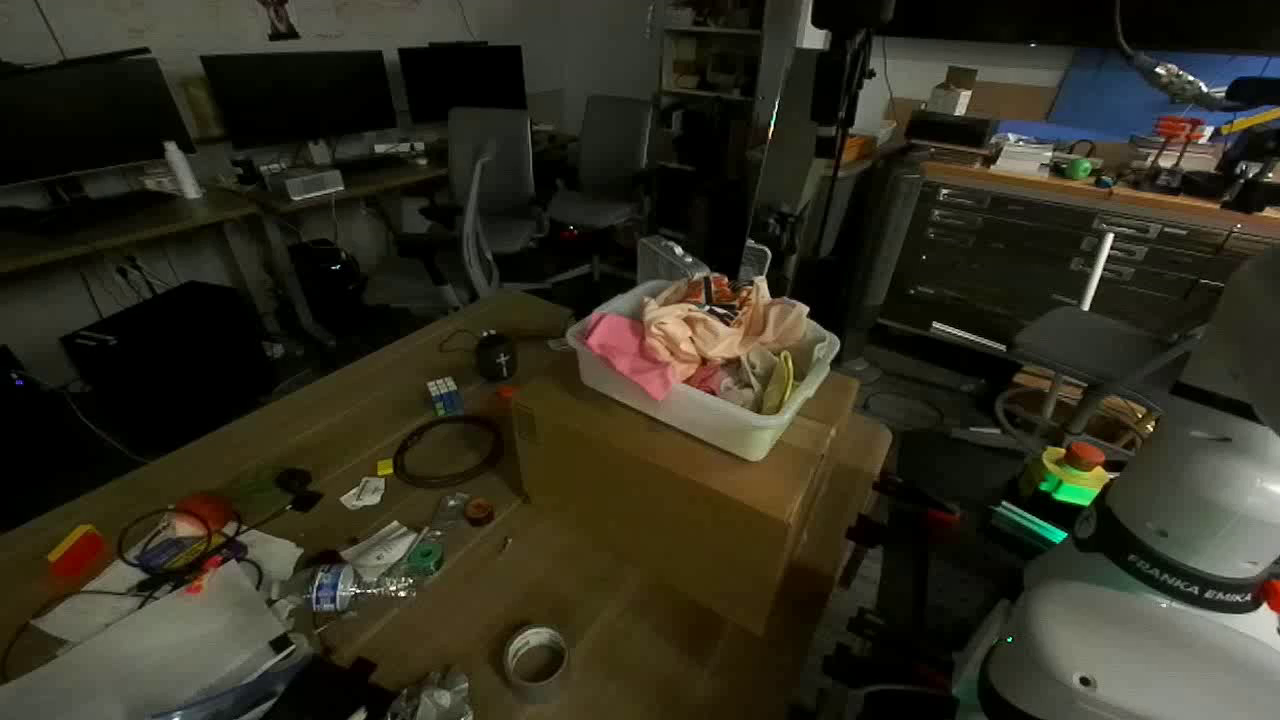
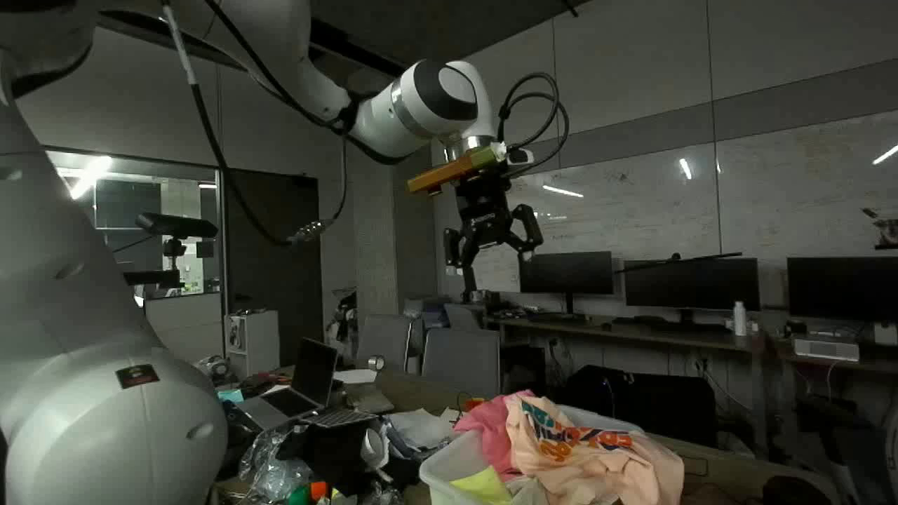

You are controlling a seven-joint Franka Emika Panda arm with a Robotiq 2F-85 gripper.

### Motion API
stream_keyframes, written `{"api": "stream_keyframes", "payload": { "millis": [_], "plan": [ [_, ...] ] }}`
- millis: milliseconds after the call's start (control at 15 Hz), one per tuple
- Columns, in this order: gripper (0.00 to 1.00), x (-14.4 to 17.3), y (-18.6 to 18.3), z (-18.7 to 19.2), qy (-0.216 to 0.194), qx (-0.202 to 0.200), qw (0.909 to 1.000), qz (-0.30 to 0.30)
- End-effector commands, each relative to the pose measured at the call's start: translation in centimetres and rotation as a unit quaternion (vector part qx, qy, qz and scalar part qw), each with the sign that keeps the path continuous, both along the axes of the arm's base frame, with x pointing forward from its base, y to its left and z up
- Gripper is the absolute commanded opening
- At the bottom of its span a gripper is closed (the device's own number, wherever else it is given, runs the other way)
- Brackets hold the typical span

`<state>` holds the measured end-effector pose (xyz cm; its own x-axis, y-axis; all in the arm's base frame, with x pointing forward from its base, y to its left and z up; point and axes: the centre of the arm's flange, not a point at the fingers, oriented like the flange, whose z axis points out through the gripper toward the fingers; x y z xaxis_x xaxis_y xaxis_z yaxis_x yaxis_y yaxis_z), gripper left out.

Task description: Remove the two t-shirts and two towels from the white box and place them on the table

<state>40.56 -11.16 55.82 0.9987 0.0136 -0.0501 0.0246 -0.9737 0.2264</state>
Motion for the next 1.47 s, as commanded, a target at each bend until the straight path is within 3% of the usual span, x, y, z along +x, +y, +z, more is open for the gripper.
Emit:
{"api": "stream_keyframes", "payload": {
  "millis": [0, 267, 800, 1000, 1400],
  "plan": [
    [1.00, 0.0, 0.0, 0.1, -0.002, 0.000, 1.0000, 0.000],
    [1.00, 1.0, 0.2, 0.2, -0.020, -0.001, 0.9997, 0.015],
    [1.00, 7.4, 0.5, -2.4, -0.101, -0.003, 0.9934, 0.055],
    [1.00, 10.1, 0.4, -5.4, -0.090, -0.012, 0.9933, 0.071],
    [1.00, 13.7, 0.7, -12.7, -0.039, 0.017, 0.9956, 0.083]
  ]
}}
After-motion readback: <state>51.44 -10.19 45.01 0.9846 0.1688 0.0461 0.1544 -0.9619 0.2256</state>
